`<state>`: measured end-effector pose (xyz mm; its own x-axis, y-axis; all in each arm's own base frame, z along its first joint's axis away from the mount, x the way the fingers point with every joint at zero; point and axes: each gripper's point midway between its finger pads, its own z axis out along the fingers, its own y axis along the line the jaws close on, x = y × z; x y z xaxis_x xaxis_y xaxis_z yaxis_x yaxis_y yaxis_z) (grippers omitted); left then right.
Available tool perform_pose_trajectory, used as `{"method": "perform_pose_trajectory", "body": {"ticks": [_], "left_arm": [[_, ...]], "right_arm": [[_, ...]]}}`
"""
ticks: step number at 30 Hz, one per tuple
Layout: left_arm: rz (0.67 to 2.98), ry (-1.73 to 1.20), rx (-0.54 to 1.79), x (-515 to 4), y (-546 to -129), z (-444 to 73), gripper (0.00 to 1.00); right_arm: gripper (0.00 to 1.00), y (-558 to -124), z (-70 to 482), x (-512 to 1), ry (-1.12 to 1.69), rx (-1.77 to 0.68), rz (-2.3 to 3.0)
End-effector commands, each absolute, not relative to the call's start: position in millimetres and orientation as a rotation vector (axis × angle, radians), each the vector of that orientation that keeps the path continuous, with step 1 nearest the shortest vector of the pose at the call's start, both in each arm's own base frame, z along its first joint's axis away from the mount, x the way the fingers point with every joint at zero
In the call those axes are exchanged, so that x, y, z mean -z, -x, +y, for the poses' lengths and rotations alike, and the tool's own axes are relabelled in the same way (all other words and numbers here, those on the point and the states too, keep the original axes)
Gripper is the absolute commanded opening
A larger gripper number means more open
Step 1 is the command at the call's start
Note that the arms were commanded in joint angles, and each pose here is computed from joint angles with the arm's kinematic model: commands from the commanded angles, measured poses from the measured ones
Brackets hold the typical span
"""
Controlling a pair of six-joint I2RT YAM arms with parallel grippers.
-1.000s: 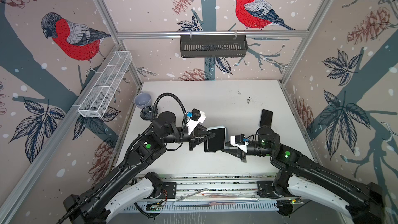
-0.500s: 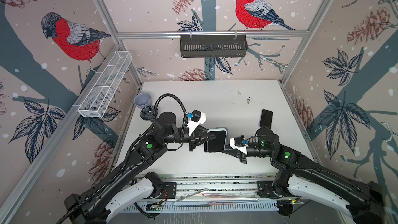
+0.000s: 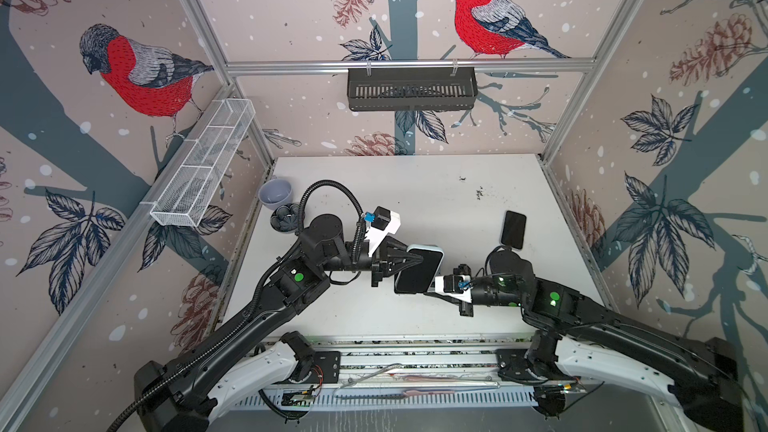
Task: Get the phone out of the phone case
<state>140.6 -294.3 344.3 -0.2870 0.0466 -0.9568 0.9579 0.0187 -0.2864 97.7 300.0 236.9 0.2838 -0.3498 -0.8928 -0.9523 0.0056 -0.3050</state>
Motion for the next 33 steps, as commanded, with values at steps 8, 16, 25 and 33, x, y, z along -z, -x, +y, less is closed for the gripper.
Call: {"method": "perform_pose_trajectory", "body": {"ticks": [8,16,25,33], "left_arm": [[1.478,-0.897,1.386,-351,-169,-299,0.00],[1.455,-0.679,1.426,-374,-174,-279,0.00],[1.465,-0.294,1.593,-389,-189,-255,0.00],[1.452,-0.105,1.688,-384,-198,-245,0.00]], "right_arm": [[0.07,-125,311,-284,1.376,-0.547,1.023],[0.69,-140,284,-307,1.044,-0.631,1.116],[0.88,-167,245,-335,0.506,-0.935,1.394],[0.87,-149,254,-319,0.428,-1.256,1.543]]}}
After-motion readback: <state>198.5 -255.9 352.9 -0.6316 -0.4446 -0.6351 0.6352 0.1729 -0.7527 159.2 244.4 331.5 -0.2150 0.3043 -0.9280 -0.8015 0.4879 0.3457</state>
